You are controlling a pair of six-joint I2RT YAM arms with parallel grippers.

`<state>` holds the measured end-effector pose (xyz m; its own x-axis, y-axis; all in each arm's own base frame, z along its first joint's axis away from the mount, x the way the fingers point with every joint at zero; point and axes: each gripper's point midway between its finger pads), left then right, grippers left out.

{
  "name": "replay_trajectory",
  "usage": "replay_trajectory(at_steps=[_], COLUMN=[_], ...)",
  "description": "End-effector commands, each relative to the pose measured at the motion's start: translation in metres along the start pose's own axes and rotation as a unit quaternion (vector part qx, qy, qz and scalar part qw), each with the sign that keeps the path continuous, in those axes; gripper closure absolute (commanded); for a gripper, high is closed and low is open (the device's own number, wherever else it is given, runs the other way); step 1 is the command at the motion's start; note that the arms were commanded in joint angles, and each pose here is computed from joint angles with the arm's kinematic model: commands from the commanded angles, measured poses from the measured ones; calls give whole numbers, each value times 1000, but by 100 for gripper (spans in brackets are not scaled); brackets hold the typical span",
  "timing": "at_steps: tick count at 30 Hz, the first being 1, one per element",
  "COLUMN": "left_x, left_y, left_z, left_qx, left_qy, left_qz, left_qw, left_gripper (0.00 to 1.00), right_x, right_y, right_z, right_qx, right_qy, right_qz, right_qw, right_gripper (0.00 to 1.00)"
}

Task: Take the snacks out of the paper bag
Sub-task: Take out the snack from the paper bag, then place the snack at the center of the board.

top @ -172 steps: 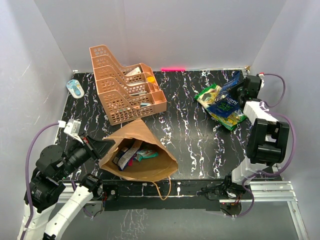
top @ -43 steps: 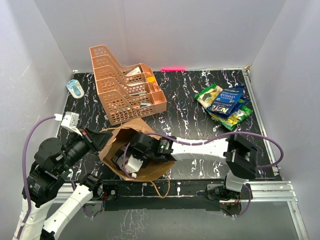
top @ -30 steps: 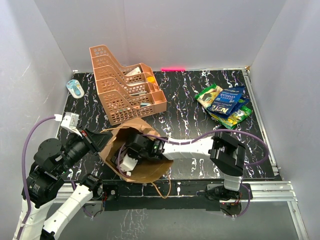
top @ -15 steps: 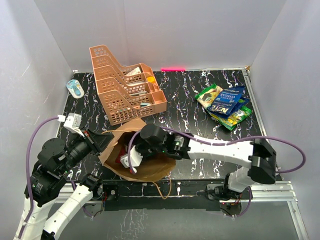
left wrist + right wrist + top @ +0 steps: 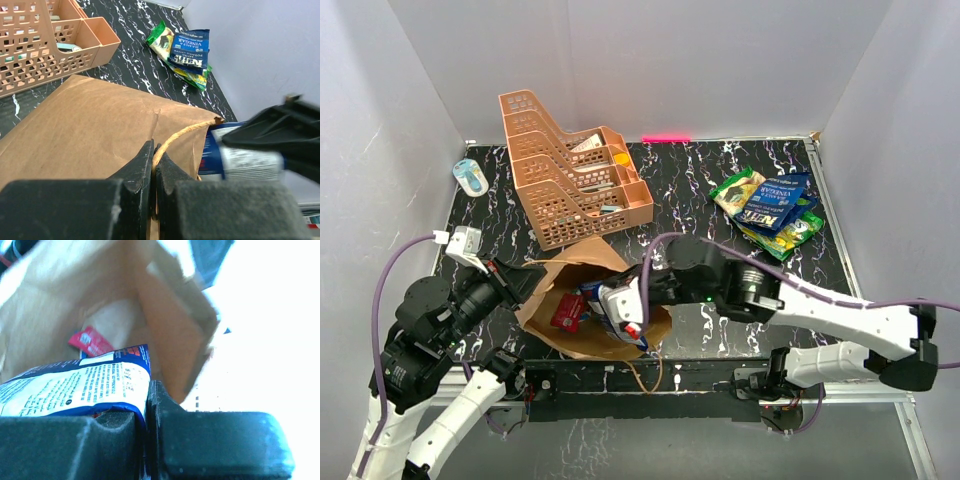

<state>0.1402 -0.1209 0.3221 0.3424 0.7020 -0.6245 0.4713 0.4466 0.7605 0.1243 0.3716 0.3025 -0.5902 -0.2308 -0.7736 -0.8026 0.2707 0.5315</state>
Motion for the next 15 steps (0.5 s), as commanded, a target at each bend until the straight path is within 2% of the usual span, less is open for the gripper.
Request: replay_trajectory(at_steps=[1, 4, 5, 7, 9, 10, 11, 15], left_x=[2, 3, 3, 4, 3, 2, 2, 0], left_y=[1, -1, -1, -1, 0, 0, 0, 0], left_z=[4, 4, 4, 4, 2, 2, 2, 1], left_qx=[-4, -1, 0, -1, -2, -2, -2, -1], left_qy=[3, 6, 6, 7, 6, 5, 3, 0], left_qz=[-2, -4, -4, -4, -5, -5, -5, -6], left_qw=[1000, 1000, 1000, 1000, 1000, 1000, 1000, 1000], left_gripper=[100, 100, 100, 100, 100, 100, 100, 100], right_x=[-78, -132, -157, -200, -220, -228, -231, -215], right_y=[72, 90, 88, 62, 12, -15, -45, -144], right_z=[-58, -93, -108, -139, -155, -165, -169, -177], right_qx=[-98, -115, -108, -53, 57, 96, 128, 207], right_qy=[-110, -217, -273, -398, -480, -502, -500, -439], right_qz=[76, 146, 191, 283, 315, 332, 355, 463], right_qw=[986, 958, 937, 871, 817, 793, 780, 742], right_gripper=[92, 92, 92, 92, 92, 92, 92, 92])
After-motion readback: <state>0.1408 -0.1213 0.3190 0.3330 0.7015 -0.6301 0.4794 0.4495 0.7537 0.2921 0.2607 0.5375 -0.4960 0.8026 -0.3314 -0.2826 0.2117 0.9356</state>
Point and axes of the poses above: each gripper's point midway between its finger pads, its own z axis out along the fingers, its own x axis along the line the jaws close on, y = z × x, and after that the axes turned 6 degrees about -z, right-handed
